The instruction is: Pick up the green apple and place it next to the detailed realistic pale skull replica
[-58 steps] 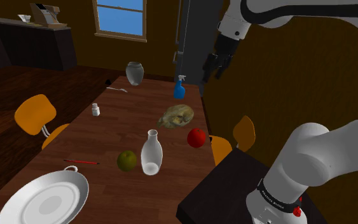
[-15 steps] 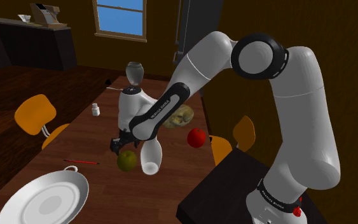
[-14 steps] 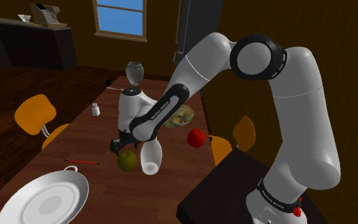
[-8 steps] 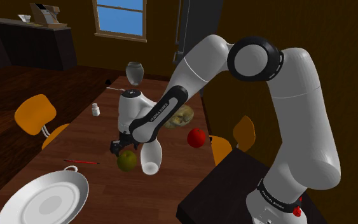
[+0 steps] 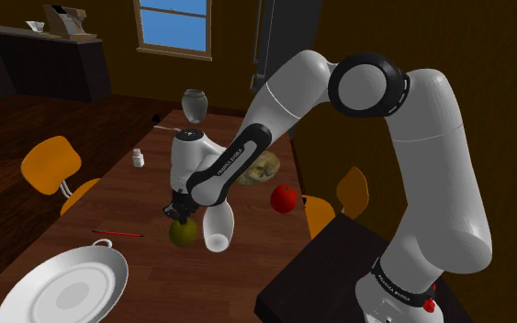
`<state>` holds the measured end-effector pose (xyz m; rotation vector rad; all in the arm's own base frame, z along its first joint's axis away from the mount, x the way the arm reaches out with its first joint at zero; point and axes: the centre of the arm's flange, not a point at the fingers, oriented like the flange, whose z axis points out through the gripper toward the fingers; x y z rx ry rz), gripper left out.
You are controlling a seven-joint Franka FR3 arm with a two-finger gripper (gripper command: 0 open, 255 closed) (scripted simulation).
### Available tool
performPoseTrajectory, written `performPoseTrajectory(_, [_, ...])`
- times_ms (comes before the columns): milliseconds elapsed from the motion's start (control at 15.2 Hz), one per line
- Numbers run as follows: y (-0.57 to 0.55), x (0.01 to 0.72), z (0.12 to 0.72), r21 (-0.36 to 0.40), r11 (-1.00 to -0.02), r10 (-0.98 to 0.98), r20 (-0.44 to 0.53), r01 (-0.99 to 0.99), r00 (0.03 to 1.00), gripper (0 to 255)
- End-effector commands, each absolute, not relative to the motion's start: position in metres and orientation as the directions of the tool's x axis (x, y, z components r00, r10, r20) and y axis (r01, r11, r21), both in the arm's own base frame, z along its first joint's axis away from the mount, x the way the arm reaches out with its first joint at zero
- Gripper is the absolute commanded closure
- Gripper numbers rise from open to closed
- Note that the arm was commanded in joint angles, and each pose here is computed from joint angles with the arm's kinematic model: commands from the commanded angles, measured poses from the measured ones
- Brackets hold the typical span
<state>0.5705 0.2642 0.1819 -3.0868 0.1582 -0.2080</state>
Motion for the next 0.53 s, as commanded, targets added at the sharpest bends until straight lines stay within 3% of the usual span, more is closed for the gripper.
performPoseTrajectory(0, [0.264, 0.570, 0.182, -0.050, -0.994, -0.105, 0.132, -0.099, 0.986, 255])
performPoseTrajectory(462, [0.264, 0.570, 0.203, -0.050, -0.994, -0.105, 0.132, -0.099, 0.986, 255])
